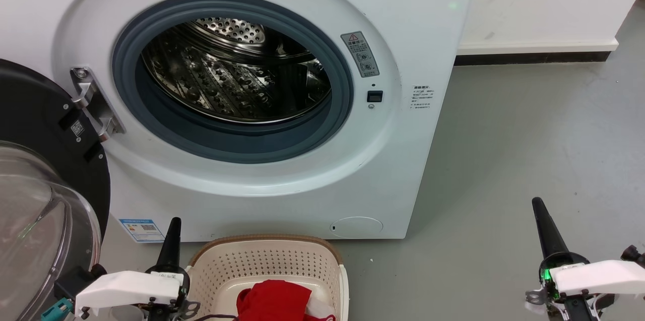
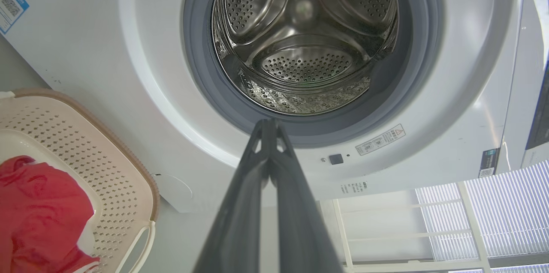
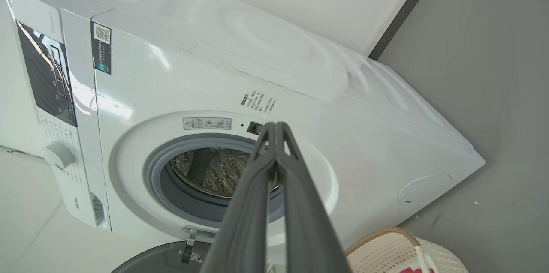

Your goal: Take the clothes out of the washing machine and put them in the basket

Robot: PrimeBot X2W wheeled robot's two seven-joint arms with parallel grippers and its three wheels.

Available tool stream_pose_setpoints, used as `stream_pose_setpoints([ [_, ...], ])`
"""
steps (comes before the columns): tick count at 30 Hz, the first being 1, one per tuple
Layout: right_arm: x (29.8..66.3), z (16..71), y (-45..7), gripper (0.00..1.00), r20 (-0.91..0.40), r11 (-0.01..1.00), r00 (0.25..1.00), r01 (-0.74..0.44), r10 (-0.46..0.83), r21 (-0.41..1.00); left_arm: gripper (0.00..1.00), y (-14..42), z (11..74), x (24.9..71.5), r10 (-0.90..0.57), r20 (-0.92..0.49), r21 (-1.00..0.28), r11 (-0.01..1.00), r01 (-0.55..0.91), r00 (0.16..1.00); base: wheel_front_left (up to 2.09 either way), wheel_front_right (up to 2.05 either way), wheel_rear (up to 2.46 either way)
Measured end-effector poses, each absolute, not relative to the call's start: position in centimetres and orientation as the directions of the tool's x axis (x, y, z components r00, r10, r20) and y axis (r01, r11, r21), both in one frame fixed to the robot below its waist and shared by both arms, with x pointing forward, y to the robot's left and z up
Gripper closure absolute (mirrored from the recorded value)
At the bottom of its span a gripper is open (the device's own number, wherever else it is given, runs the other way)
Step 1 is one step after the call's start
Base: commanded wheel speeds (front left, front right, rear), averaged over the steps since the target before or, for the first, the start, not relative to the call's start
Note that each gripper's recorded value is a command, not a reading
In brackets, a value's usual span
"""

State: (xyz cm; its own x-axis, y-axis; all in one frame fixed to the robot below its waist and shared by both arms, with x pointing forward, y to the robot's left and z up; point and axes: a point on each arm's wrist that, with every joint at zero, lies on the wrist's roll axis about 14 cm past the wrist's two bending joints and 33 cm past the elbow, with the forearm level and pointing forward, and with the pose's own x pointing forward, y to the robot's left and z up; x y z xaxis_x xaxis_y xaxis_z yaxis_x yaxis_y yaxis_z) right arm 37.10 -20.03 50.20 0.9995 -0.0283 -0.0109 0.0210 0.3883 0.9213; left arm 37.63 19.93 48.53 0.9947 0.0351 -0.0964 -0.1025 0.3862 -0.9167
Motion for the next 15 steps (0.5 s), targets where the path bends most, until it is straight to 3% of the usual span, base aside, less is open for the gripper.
stream_pose_setpoints([
  [15, 37.73, 50.28, -20.08, 1.00, -0.014, 0.257, 1.000, 0.019, -0.021, 0.966, 1.00, 19.88, 49.07, 38.05, 0.020, -0.075, -0.964, 0.254, -0.078, 0.997, 0.00, 0.00, 0.00],
])
